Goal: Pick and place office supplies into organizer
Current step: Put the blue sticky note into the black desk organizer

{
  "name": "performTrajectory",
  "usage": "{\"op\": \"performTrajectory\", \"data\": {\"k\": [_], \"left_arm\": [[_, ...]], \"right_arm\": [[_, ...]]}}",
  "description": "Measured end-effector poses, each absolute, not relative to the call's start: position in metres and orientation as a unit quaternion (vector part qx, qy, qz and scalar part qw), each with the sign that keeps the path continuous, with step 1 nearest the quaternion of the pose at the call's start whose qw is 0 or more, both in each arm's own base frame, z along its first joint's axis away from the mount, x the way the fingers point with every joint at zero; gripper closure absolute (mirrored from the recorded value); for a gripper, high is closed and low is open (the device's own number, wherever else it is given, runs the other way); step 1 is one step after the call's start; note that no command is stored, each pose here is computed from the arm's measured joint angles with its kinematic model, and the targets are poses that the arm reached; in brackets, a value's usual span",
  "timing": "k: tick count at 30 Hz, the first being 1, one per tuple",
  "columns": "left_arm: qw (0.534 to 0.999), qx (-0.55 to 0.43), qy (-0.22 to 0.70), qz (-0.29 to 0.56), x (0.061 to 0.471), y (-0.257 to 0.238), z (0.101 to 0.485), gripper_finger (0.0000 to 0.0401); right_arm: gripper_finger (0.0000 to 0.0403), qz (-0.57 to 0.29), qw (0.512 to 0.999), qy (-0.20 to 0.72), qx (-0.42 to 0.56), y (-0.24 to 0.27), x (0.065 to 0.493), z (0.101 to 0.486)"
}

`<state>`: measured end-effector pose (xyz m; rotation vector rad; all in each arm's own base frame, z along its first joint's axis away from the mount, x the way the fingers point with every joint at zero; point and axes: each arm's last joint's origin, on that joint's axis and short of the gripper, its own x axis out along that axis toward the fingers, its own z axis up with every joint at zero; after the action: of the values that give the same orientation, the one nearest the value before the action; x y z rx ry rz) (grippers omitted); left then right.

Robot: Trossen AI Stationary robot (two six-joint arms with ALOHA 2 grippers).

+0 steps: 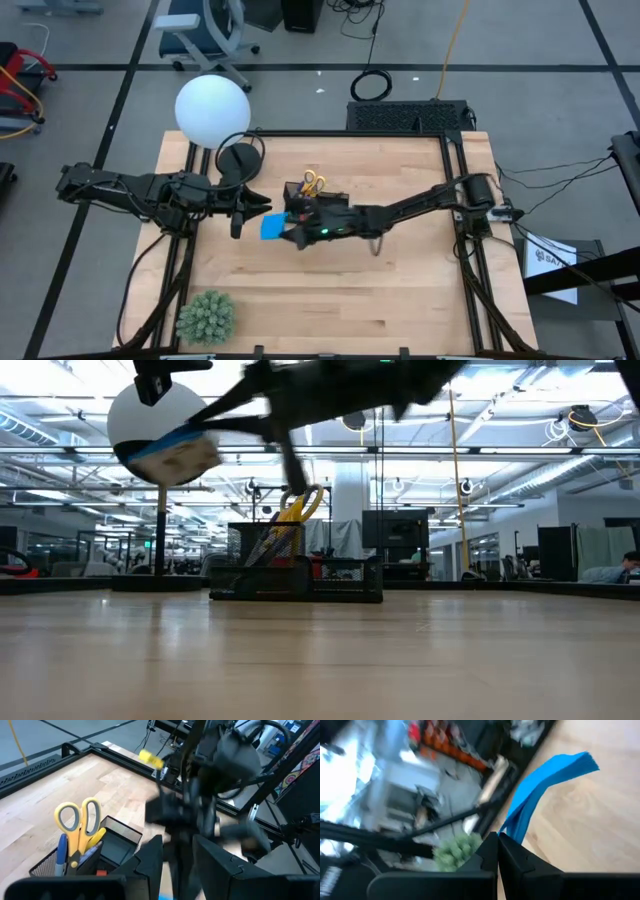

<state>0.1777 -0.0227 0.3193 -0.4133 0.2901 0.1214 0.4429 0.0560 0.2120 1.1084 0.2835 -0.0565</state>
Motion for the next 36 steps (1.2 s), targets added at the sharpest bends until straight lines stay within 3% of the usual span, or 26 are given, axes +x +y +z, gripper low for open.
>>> {"op": "performTrajectory", "data": {"k": [9,17,36], "left_arm": [[0.966,-0.204,0.144,0.06,0.178,-0.023,0.319,0.0286],[0.966,-0.204,0.144,0.06,0.178,-0.023,0.319,0.0286],[0.966,-0.205,0.144,0.06,0.178,-0.023,0.319,0.0286]], "right_arm": [[0.0403,-0.021,0.837,0.067,0.543,0.045,0.368,0.214],[0.0403,-0.07,0.838,0.037,0.54,0.038,0.317,0.204],[0.0403,-0.071,0.82,0.075,0.562,0.017,0.288,0.169]]}}
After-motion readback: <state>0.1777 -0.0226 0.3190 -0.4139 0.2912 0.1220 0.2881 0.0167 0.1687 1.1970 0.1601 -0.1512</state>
